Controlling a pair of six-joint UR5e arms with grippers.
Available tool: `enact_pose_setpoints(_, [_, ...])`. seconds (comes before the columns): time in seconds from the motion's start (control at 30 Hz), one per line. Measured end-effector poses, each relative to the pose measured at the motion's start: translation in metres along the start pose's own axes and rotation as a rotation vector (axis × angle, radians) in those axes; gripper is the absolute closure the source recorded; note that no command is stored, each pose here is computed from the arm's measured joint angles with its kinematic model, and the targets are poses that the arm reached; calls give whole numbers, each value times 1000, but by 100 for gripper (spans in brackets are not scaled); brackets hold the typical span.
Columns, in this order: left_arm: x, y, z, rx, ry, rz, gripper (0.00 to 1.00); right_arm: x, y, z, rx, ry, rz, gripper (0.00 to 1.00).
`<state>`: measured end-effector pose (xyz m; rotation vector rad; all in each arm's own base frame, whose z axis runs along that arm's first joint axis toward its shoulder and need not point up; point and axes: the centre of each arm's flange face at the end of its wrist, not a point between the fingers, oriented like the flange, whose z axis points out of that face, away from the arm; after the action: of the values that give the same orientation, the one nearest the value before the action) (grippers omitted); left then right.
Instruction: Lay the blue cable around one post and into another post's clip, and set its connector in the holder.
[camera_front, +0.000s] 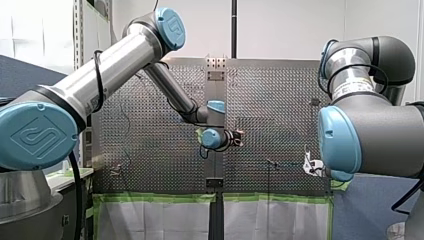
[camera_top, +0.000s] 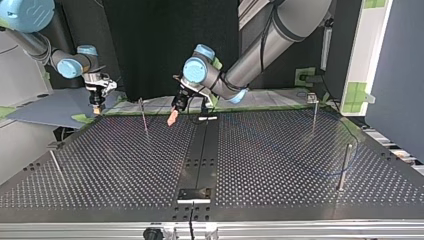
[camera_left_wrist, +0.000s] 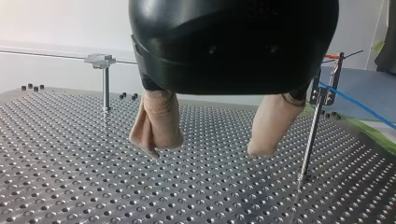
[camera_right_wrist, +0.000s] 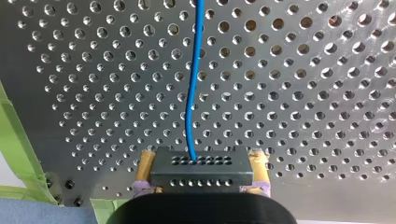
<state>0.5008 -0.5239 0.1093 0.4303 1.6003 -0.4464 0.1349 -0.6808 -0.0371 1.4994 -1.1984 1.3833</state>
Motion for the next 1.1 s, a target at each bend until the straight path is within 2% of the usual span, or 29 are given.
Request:
enact_pose_setpoints(0.47, [-1,1,0,-2,-1,0,0,-1,0,0,-1,-2,1,100])
enact_pose_setpoints(0.6, [-11,0,-1,-6,-6,4,0,-2,0,0,-1,-3,1,100])
enact_pose_setpoints(0.7, [-23,-2,-6,-20,-4,17,0,-2,0,0,-1,-4,1,100])
enact_pose_setpoints(0.93, [-42,-2,-33,-75,42,55,0,-3,3,-1,-5,-3,2,100])
enact_pose_setpoints(1.1, [-53,-4,-47,-103,28,51,0,-3,3,-1,-5,-3,4,100])
